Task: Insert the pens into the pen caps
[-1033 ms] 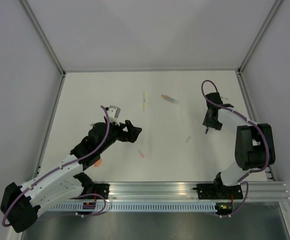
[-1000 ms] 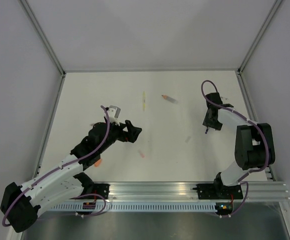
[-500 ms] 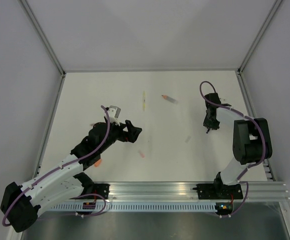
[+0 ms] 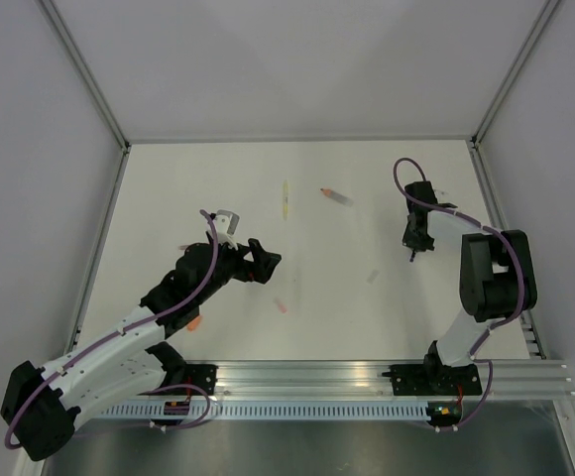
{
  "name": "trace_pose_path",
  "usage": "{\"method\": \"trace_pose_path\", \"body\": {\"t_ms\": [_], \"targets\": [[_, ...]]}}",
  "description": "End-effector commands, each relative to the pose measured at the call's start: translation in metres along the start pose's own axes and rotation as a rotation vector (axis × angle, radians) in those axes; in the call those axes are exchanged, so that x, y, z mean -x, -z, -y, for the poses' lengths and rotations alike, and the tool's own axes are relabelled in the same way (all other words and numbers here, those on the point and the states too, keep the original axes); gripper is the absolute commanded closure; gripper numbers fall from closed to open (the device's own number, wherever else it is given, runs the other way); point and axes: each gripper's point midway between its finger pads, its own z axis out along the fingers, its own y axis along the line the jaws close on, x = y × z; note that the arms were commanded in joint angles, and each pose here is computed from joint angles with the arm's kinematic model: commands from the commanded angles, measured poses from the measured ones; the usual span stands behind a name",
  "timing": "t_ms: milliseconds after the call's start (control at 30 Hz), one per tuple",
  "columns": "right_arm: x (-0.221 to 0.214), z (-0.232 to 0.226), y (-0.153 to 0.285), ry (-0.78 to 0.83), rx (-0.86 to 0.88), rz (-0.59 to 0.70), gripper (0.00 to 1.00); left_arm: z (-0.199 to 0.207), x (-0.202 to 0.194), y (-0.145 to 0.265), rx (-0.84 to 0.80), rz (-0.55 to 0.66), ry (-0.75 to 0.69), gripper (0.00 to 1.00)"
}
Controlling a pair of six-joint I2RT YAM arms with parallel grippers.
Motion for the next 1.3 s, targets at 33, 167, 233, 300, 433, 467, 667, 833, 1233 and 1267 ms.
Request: {"method": "trace_pose_path", "body": {"t_ms": [33,167,233,300,433,467,667,833,1233,1267], "targets": [[-0.028,-0.001,-0.009,0.037,0.018,-0.112,1.00,0.006,0.008,-0.001,-0.029,0.038,0.001,0.01],[-0.003,-0.017,0.014,0.017,0.118,-0.042,1.00,0.012,0.006,-0.005,-0.050,0.011,0.024,0.03],[0.013,-0.024,0.032,0.007,0.178,0.009,1.00,0.020,0.001,-0.008,-0.077,-0.036,0.048,0.04],[0.026,-0.041,0.056,-0.006,0.294,0.069,1.00,0.036,-0.004,-0.009,-0.159,-0.082,0.060,0.04],[0.018,-0.076,0.104,0.040,0.519,0.147,1.00,0.044,-0.002,-0.010,-0.188,-0.107,0.093,0.05],[0.013,-0.089,0.116,0.068,0.572,0.169,1.00,0.049,-0.001,-0.009,-0.215,-0.119,0.107,0.06],[-0.024,-0.124,0.201,0.127,0.911,0.289,1.00,0.074,0.022,-0.006,-0.327,-0.158,0.189,0.08],[-0.032,-0.119,0.263,0.082,1.109,0.402,1.00,0.104,0.035,0.003,-0.520,-0.122,0.134,0.10],[-0.037,-0.127,0.331,0.009,1.385,0.456,1.00,0.144,0.039,0.024,-0.839,-0.088,0.085,0.21],[-0.036,-0.128,0.336,0.002,1.407,0.466,1.00,0.145,0.037,0.023,-0.854,-0.095,0.088,0.24]]}}
